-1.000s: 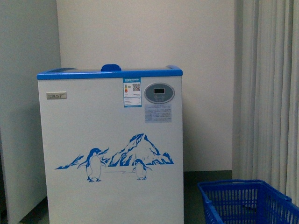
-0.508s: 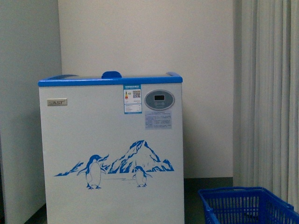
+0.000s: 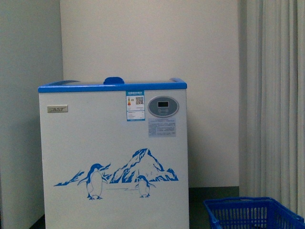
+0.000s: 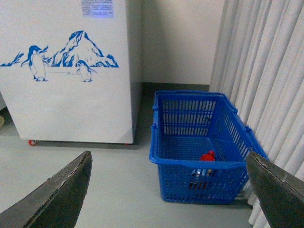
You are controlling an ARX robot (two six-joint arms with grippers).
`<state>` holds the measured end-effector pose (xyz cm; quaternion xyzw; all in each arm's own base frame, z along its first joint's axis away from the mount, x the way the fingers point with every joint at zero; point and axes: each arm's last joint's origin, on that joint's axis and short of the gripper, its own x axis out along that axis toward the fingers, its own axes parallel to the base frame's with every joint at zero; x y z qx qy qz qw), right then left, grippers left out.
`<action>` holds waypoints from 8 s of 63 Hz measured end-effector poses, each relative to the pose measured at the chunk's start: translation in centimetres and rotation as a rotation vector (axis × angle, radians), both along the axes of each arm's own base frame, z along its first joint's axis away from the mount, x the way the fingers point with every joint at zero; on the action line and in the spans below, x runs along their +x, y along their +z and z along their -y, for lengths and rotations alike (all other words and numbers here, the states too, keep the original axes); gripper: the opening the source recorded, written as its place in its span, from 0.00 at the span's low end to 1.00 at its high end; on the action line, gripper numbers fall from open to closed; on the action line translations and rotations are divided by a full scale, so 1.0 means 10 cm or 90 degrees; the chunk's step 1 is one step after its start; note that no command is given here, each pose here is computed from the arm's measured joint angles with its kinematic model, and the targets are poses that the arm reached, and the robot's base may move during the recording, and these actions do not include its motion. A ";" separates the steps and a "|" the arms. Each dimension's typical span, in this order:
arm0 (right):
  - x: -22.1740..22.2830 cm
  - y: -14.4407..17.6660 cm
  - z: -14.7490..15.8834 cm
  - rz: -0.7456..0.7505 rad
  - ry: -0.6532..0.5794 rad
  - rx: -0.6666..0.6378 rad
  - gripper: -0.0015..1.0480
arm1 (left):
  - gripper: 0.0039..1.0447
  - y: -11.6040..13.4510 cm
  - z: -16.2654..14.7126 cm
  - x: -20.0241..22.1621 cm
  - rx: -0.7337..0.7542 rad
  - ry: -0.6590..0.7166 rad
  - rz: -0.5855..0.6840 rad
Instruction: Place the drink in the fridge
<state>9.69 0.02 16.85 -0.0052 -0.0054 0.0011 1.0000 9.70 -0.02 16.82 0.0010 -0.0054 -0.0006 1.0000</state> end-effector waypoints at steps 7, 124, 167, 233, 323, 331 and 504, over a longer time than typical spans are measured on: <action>0.00 0.00 0.00 0.000 0.000 0.000 0.93 | 0.92 0.00 0.00 0.00 0.000 0.000 0.000; 0.89 -0.13 1.02 -0.378 -0.335 0.114 0.93 | 0.92 0.00 0.00 0.00 0.000 0.000 0.000; 1.96 -2.79 1.49 -0.714 -0.366 0.195 0.93 | 0.92 0.00 0.00 0.00 0.000 0.000 0.000; 1.85 -3.66 1.55 -0.769 -0.369 0.216 0.63 | 0.92 0.00 0.00 0.00 0.000 0.000 0.000; 0.33 1.42 -0.18 0.152 -0.201 -0.060 0.39 | 0.92 0.00 0.00 0.00 0.000 0.000 0.000; 0.04 1.36 -0.22 0.202 -0.227 -0.052 0.39 | 0.92 0.00 0.00 0.00 0.000 0.000 0.000; 0.04 0.83 -0.11 0.119 -0.180 0.082 0.39 | 0.92 0.00 0.00 0.00 0.000 0.000 0.000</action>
